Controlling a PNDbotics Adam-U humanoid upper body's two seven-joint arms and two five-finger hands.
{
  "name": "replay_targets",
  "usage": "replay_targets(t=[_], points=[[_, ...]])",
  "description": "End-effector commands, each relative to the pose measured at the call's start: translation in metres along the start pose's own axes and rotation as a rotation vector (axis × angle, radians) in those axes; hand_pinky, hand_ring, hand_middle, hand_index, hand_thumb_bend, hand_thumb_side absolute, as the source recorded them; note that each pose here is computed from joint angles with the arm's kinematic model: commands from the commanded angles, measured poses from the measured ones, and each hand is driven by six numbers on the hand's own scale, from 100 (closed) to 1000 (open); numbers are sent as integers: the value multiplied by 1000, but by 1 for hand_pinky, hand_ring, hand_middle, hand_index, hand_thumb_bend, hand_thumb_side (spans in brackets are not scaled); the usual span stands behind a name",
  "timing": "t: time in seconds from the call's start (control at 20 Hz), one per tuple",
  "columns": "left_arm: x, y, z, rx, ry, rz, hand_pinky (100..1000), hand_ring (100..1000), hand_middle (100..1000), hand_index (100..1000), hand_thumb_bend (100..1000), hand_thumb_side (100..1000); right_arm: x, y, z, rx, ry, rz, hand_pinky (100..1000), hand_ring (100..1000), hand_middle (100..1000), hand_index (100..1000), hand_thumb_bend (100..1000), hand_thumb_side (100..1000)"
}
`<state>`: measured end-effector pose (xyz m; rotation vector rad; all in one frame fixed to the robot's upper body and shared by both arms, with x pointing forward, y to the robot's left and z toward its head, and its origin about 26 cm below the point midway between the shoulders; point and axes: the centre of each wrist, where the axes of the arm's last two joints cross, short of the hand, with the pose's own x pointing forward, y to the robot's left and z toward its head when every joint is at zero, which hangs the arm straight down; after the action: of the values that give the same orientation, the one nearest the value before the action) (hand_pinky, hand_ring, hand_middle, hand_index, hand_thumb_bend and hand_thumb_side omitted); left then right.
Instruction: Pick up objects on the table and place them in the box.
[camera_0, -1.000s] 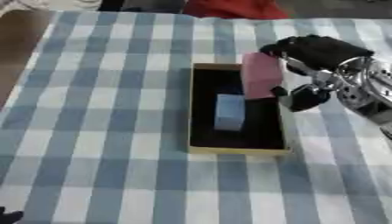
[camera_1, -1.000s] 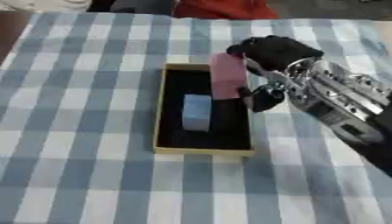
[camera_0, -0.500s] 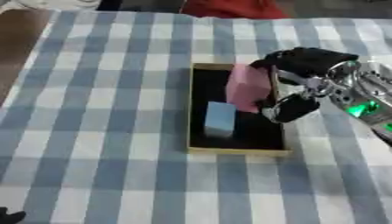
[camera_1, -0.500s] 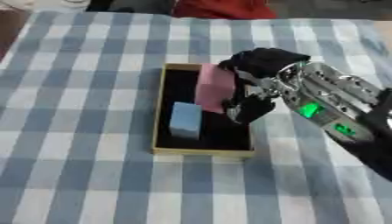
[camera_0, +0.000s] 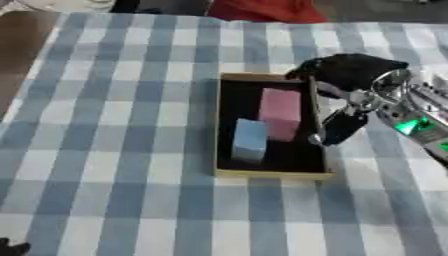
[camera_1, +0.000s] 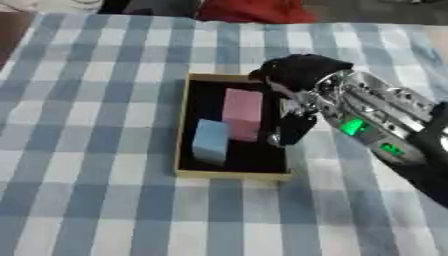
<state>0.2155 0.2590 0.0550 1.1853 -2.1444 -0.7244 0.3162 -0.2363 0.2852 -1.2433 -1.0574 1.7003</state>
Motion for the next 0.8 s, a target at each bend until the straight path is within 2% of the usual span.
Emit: replay_targets(t=[0.05,0.3,0.55,0.75,0.8], points=[[1,4,-3,8,-12,-3,670,645,505,659,100,492,-2,-11,8,-43,23,13,916,931,906,1000,376,100],[0,4,-4,7,-12,-3,669,644,503,658,100,492,-2,-11,7,-53,10,-5,917,923,900,1000,424,100],[0,4,-4,4,-13,-4,668,643,503,658,100,492,-5,-13,10,-87,7,-21,916,920,892,1000,434,100],[-1,5,-3,11,-11,-5,668,644,504,658,100,491,-9,-29,25,-202,12,-32,910,906,870,1000,417,100],[-1,5,-3,13,-11,-5,668,644,504,658,100,492,-13,-33,27,-242,15,-33,906,893,853,1000,338,100]])
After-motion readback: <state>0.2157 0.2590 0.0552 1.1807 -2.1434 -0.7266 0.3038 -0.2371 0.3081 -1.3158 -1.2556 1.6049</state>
